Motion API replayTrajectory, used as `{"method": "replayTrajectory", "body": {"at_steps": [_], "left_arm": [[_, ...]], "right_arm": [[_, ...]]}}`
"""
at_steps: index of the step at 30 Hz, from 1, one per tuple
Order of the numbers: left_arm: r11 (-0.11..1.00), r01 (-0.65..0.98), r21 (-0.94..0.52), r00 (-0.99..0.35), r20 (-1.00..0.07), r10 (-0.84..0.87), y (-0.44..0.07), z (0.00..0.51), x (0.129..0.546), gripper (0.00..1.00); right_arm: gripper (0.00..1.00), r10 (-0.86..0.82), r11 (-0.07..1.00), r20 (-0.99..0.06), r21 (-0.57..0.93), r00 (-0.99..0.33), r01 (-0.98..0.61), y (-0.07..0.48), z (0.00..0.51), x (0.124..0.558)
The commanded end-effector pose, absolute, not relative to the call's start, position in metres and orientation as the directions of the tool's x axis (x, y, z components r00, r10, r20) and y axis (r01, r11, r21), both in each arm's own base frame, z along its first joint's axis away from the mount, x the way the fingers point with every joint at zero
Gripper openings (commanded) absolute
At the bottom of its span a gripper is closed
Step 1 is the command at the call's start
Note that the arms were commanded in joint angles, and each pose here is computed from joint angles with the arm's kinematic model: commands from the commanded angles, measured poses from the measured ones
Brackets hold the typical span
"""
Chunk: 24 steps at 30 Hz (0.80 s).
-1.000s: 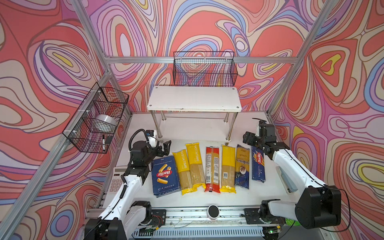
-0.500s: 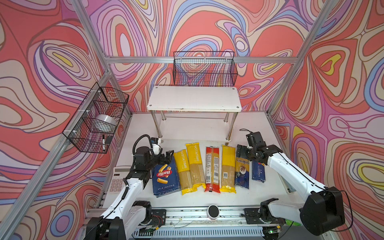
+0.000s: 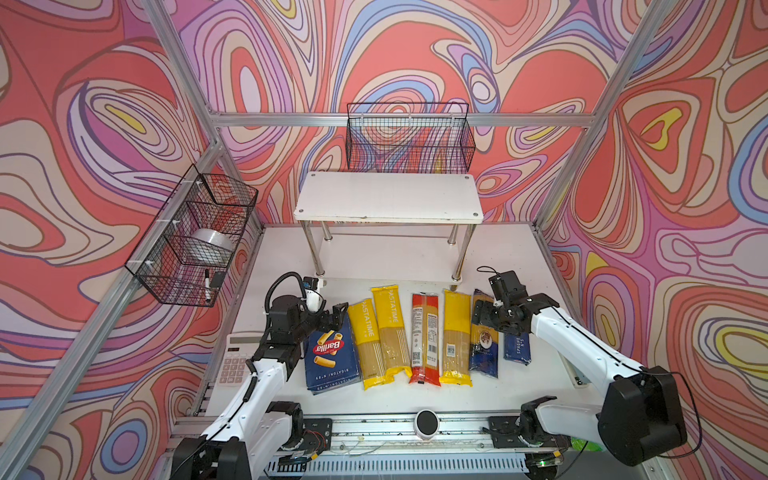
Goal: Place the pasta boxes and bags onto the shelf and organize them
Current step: 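Raise both arms and move the right gripper over the clear Ankara spaghetti bag, then lower the right gripper and close it on the Ankara spaghetti bag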
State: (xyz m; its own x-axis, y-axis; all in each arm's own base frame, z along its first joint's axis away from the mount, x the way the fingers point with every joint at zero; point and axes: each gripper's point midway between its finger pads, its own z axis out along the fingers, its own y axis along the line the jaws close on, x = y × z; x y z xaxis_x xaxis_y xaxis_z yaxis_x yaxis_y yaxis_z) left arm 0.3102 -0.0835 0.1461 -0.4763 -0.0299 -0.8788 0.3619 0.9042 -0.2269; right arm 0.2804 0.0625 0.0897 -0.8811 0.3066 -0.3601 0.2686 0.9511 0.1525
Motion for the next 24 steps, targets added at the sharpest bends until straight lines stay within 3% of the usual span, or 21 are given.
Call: {"method": "replayTrajectory", "body": {"at_steps": [1, 24], "left_arm": [[0.886, 0.409, -0.217, -0.464, -0.886, -0.003, -0.091, 0.150, 0.312, 1.00], [0.890, 0.394, -0.227, -0.494, -0.870, -0.003, -0.090, 0.146, 0.316, 1.00]], "right_arm": [[0.94, 0.329, 0.944, -0.344, 0.150, -0.879, 0.294, 0.062, 0.077, 0.280], [0.96, 0.321, 0.947, -0.298, 0.076, -0.899, 0.313, 0.049, 0.049, 0.279]]}}
